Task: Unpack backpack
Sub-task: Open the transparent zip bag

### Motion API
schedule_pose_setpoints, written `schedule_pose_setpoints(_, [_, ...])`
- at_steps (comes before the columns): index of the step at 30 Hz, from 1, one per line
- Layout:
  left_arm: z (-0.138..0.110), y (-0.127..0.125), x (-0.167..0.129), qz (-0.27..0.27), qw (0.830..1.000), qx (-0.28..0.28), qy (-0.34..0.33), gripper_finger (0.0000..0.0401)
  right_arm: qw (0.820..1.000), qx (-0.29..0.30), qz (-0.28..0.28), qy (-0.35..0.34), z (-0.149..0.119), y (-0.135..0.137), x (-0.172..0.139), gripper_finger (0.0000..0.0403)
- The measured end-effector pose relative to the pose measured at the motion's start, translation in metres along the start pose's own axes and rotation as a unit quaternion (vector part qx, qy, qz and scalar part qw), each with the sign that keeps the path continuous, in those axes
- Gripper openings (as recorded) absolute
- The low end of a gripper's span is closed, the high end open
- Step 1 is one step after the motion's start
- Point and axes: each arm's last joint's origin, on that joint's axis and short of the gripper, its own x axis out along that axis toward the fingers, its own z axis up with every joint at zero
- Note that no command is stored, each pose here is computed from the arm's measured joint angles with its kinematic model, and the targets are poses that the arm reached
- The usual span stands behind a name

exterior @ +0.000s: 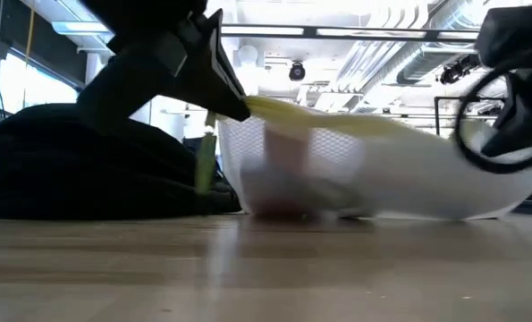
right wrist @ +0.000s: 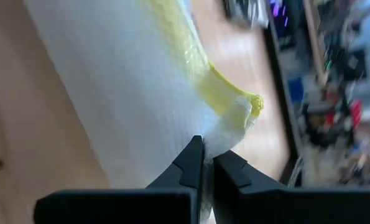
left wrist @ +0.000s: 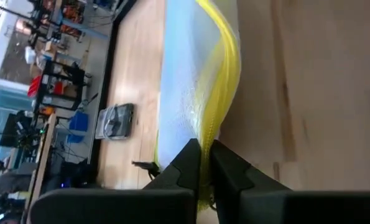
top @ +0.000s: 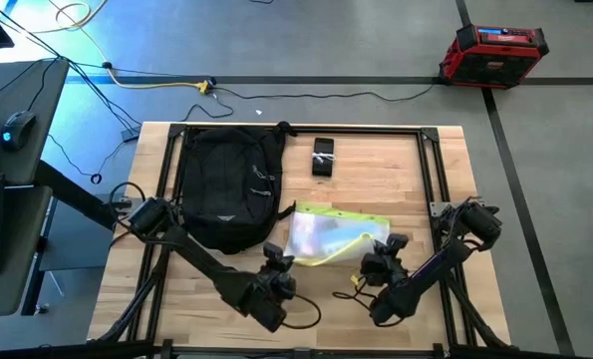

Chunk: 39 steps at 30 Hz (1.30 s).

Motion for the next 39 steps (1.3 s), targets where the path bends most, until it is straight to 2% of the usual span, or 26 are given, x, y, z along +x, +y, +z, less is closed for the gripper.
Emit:
schedule_pose_setpoints(4, [0.004, 0.0, 0.001, 0.001, 0.999, -0.034, -0.01, 0.002, 0.999, 0.048, 0.016, 0.02, 0.002, 0.002, -0.001, 0.0002])
schedule_pose_setpoints(7, [0.006, 0.001, 0.005, -0.024, 0.998, -0.05, -0.01, 0.0039, 0.997, 0.062, 0.027, 0.037, 0.003, 0.002, -0.007, 0.0017])
schedule_pose_setpoints(9, [0.007, 0.001, 0.007, -0.042, 0.998, -0.054, -0.007, 0.0054, 0.996, 0.074, 0.026, 0.044, 0.004, 0.0, -0.012, 0.0036])
schedule_pose_setpoints(16, [0.007, 0.004, 0.012, -0.041, 0.998, -0.057, -0.002, 0.0103, 0.993, 0.115, 0.007, 0.028, 0.003, -0.006, -0.025, 0.0118])
schedule_pose_setpoints(21, [0.007, 0.004, 0.012, -0.044, 0.998, -0.038, -0.002, 0.0123, 0.991, 0.129, 0.003, -0.014, 0.002, -0.005, -0.027, 0.0155])
schedule_pose_setpoints(25, [0.007, 0.004, 0.012, -0.046, 0.999, -0.019, -0.002, 0.0126, 0.982, 0.187, -0.014, -0.012, 0.004, -0.01, -0.025, 0.017])
schedule_pose_setpoints(29, [0.006, 0.006, 0.023, -0.107, 0.994, -0.032, 0.019, 0.0117, 0.977, 0.213, -0.024, 0.015, 0.012, -0.015, -0.015, 0.0171])
schedule_pose_setpoints(34, [0.0, 0.006, 0.044, -0.131, 0.988, -0.053, 0.054, 0.0099, 0.976, 0.205, -0.033, 0.064, 0.02, -0.018, -0.005, 0.0171])
schedule_pose_setpoints(39, [-0.004, -0.005, 0.054, -0.18, 0.98, -0.05, 0.072, 0.0079, 0.987, 0.163, 0.006, 0.005, 0.023, -0.009, -0.011, 0.0171])
